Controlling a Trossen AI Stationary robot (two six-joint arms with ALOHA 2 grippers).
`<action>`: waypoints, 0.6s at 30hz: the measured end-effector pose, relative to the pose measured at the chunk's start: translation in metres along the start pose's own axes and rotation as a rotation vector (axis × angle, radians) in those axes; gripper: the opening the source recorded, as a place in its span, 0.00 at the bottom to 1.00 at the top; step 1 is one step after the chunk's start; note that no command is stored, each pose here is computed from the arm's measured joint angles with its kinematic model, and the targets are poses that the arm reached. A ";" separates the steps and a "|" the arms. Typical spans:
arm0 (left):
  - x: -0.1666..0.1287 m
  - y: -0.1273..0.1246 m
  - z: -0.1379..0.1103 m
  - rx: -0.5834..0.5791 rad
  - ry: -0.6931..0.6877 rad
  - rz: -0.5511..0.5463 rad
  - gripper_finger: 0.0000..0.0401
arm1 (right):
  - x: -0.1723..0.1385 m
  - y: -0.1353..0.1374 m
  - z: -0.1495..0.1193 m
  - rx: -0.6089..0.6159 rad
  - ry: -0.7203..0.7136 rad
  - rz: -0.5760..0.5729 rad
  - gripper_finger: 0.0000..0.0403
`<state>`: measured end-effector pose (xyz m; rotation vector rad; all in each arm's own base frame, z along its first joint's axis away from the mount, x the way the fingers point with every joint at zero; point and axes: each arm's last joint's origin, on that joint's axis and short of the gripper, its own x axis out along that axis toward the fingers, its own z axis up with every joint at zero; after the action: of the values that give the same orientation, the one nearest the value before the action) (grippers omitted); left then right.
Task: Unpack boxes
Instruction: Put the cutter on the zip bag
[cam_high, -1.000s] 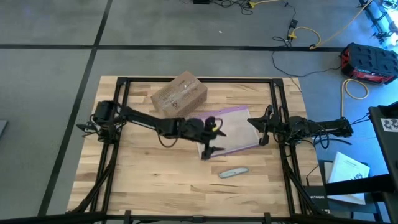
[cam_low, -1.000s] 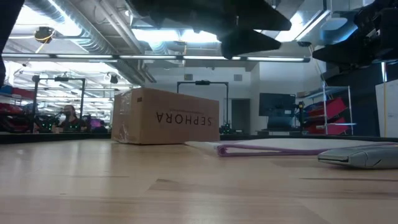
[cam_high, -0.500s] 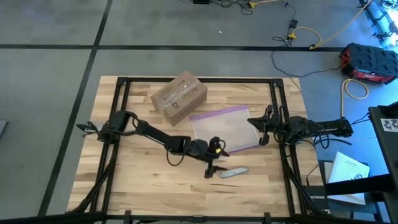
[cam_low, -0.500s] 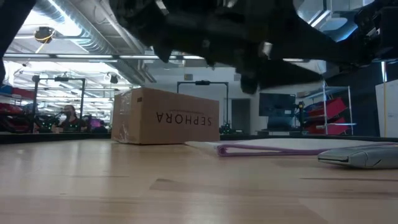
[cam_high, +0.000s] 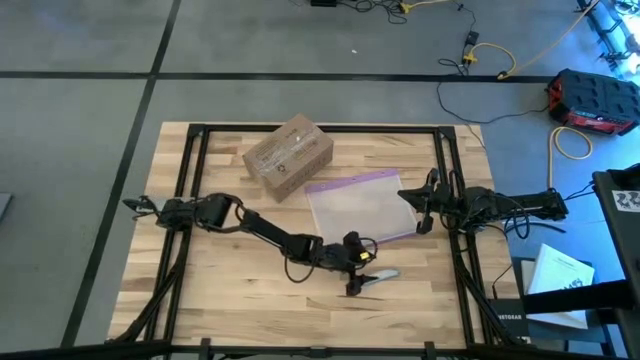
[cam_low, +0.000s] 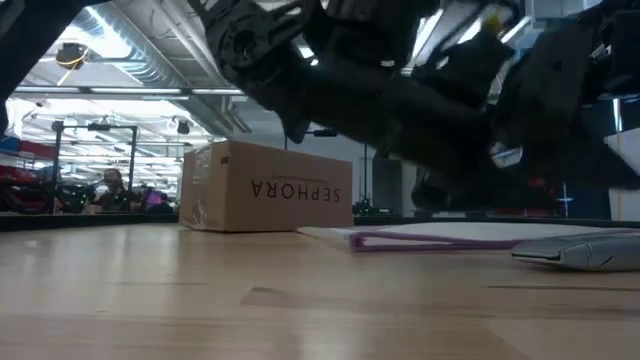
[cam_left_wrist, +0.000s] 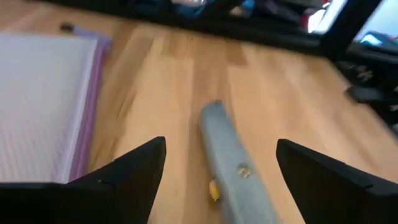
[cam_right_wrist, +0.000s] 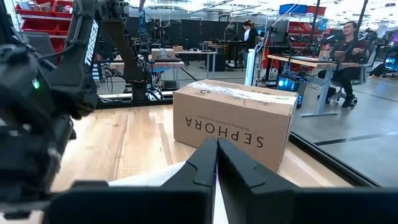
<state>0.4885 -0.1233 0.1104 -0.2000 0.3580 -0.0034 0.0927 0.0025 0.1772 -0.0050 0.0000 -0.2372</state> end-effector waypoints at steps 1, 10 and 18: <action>0.000 0.000 0.000 -0.010 0.000 0.003 0.73 | 0.000 0.000 0.000 0.001 -0.002 0.000 0.00; -0.004 -0.015 -0.007 0.003 0.056 -0.013 0.73 | 0.000 0.000 0.000 0.031 -0.002 0.000 0.00; -0.009 -0.027 -0.020 0.035 0.145 -0.015 0.73 | 0.000 0.000 0.000 0.080 0.002 0.000 0.00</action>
<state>0.4742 -0.1528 0.1001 -0.1681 0.5011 -0.0392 0.0927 0.0025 0.1770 0.0747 -0.0077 -0.2372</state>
